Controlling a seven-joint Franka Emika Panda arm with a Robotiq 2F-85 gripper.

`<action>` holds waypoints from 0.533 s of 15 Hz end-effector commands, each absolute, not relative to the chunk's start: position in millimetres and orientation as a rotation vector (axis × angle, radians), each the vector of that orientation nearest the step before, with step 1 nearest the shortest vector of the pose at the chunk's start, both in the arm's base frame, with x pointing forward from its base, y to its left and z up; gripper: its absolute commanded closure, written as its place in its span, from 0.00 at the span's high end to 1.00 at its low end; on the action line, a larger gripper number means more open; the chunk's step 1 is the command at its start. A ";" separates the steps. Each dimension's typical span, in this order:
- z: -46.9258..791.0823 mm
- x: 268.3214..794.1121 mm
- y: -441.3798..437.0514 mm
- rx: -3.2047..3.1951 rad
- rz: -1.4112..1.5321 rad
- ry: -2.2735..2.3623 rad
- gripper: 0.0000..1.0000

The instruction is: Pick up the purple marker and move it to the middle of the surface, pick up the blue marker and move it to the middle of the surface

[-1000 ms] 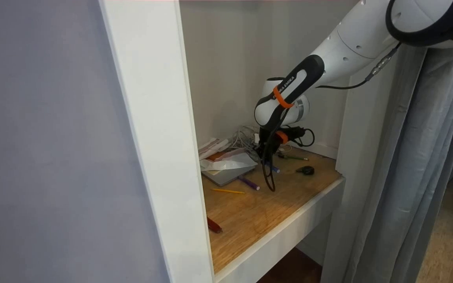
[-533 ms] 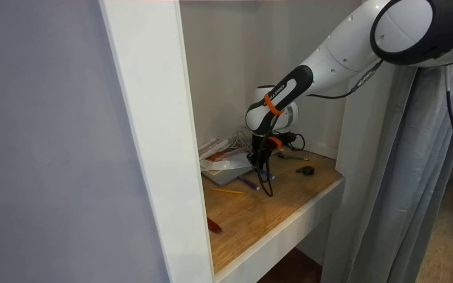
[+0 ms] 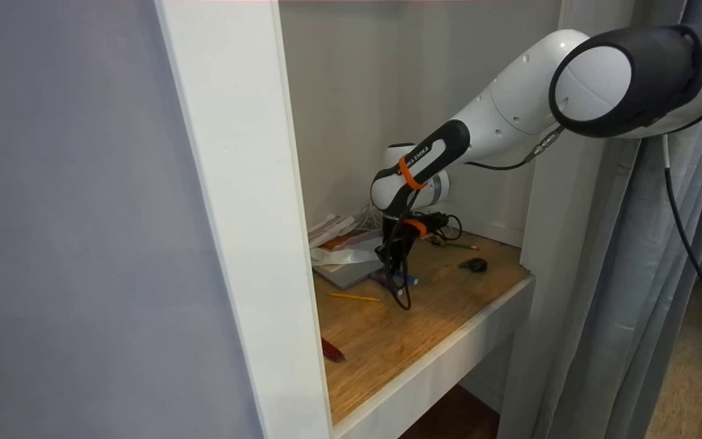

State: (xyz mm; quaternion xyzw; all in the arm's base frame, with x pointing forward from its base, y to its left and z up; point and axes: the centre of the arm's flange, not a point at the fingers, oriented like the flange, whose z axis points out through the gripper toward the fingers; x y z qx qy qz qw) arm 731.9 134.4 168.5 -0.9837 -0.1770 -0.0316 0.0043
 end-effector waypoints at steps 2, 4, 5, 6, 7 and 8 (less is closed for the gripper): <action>155.4 753.1 138.8 -3.067 -0.064 -0.557 0.06; 152.7 756.7 139.2 -3.063 -0.065 -0.553 0.06; 152.1 759.7 140.7 -3.057 -0.066 -0.539 0.06; 152.2 761.4 141.5 -3.060 -0.069 -0.538 0.06; 152.4 763.6 142.6 -3.059 -0.069 -0.537 0.06; 153.1 765.8 143.4 -3.063 -0.071 -0.533 0.06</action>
